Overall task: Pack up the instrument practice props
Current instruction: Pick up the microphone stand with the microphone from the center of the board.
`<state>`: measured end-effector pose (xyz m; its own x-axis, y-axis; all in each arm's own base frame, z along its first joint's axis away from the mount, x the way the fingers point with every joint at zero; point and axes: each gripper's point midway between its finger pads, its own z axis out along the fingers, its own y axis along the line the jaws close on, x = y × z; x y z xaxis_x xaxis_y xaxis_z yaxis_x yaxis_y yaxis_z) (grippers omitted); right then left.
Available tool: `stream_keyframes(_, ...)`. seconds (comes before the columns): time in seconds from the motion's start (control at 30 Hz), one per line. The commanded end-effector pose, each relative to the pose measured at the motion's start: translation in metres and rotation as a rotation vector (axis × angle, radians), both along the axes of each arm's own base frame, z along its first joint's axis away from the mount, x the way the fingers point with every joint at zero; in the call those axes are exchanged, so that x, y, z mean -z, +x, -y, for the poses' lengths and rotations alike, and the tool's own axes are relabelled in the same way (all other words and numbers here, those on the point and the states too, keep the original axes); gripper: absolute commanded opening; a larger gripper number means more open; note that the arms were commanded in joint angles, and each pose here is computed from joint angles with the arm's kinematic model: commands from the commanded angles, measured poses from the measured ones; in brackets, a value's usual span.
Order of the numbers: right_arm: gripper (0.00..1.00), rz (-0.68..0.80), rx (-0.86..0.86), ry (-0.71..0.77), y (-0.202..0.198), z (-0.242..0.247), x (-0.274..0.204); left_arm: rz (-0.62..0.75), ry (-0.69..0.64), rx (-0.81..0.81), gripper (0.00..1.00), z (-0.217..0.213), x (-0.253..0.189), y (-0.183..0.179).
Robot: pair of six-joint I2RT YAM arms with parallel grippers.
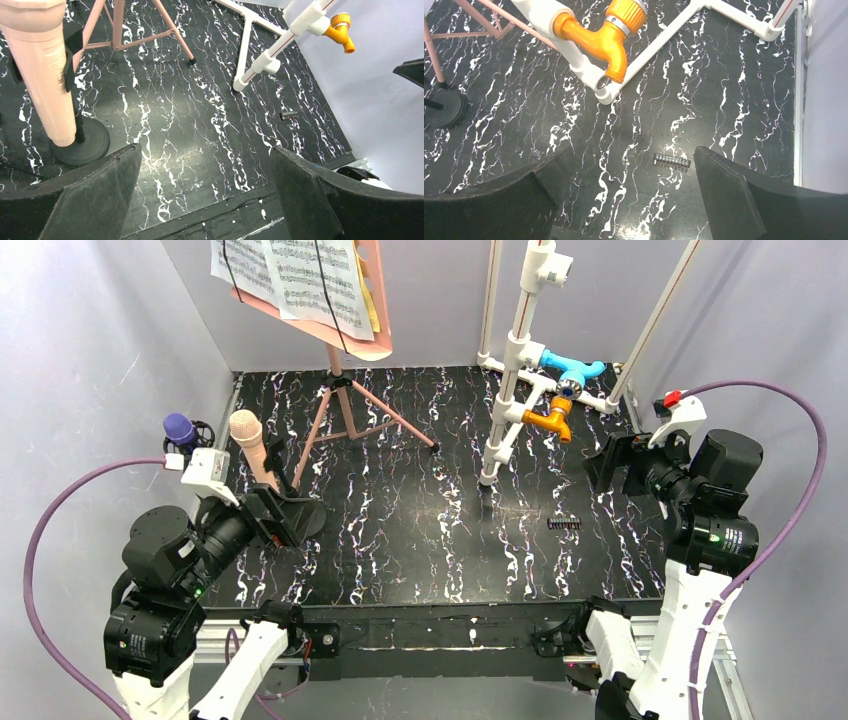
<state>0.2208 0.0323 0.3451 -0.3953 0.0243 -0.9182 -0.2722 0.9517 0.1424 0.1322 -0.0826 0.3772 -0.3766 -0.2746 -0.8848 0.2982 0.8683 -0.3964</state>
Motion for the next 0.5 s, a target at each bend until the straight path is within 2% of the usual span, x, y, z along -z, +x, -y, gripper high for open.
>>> stream_keyframes(0.0, 1.0, 0.019, 0.057, 0.012, 0.004, 0.008, -0.009, 0.006, 0.034, -0.022, 1.0, -0.007, 0.005, -0.001)
stream_keyframes(0.27, 1.0, -0.011, 0.085, 0.015, 0.007, 0.013, 0.001, 0.01, 0.074, -0.047, 1.0, -0.014, 0.007, -0.002)
stream_keyframes(0.47, 1.0, -0.015, 0.023, -0.002, 0.009, 0.007, 0.009, 0.018, 0.109, -0.066, 1.0, -0.02, 0.006, -0.001)
